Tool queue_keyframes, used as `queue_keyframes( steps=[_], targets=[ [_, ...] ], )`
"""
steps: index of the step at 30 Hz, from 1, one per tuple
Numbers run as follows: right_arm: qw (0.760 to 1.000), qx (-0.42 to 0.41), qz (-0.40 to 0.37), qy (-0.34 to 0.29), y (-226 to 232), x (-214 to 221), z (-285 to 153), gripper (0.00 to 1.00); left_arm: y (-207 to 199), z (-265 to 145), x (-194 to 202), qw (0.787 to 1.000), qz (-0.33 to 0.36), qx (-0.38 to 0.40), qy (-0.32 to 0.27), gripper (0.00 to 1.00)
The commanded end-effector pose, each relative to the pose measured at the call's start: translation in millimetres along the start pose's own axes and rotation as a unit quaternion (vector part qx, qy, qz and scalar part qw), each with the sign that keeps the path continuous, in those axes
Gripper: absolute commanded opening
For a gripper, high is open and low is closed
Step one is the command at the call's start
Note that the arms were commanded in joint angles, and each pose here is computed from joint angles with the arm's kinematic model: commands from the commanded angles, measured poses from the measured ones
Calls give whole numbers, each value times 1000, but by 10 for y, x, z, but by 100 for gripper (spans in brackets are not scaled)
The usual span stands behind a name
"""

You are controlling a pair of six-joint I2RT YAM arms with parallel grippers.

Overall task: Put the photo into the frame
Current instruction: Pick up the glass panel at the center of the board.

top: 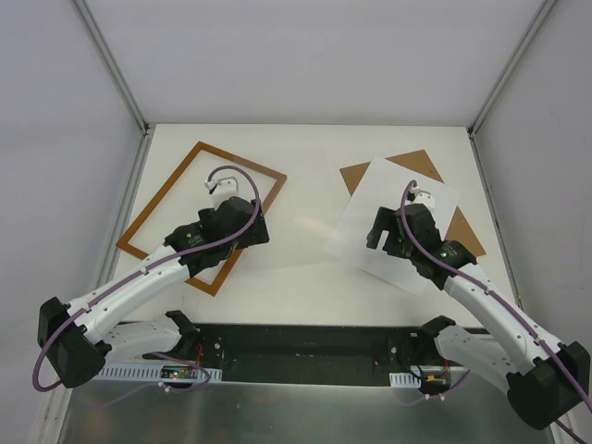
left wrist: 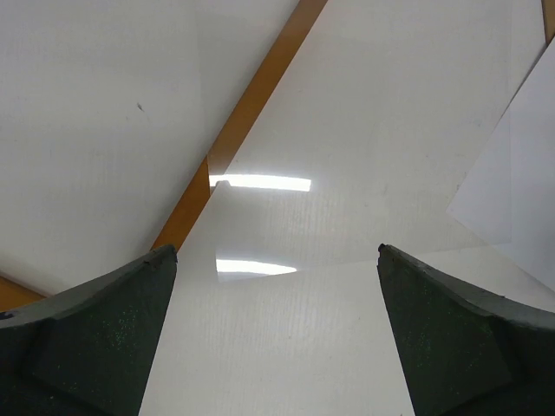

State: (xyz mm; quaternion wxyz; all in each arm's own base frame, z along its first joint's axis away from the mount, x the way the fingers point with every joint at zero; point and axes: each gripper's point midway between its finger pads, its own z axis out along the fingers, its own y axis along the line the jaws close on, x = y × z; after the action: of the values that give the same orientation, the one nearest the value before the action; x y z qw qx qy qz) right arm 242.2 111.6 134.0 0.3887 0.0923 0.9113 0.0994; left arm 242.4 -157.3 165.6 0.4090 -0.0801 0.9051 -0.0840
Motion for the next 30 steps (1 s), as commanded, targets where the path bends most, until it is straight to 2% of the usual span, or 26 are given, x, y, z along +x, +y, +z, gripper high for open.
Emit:
queue_keyframes(
  steps=[1, 7, 11, 16, 20, 24, 26, 30],
  targets=[
    [1000, -9, 8, 2, 34, 5, 7, 96, 71, 19, -18, 1000, -4, -18, -3, 99],
    [999, -36, 2, 26, 219, 133, 69, 96, 106, 36, 30, 1000, -6, -28, 7, 99],
    [997, -57, -22, 43, 520, 269, 96, 95, 159, 30, -4, 999, -18, -29, 5, 99],
    [989, -134, -8, 66, 1035, 476, 204, 96, 406, 185, 0, 993, -102, -50, 45, 99],
    [983, -169, -4, 75, 1344, 612, 309, 96, 567, 393, -109, 984, -149, -88, 51, 99],
    [982, -171, -19, 76, 1474, 661, 401, 96, 596, 694, -229, 981, -146, -111, 55, 99],
    [984, -164, -32, 63, 1472, 605, 436, 96, 501, 932, -368, 987, -141, -71, 44, 99],
    [985, -159, -49, 48, 1438, 510, 397, 96, 442, 1340, -446, 984, -157, -16, 79, 95]
  ],
)
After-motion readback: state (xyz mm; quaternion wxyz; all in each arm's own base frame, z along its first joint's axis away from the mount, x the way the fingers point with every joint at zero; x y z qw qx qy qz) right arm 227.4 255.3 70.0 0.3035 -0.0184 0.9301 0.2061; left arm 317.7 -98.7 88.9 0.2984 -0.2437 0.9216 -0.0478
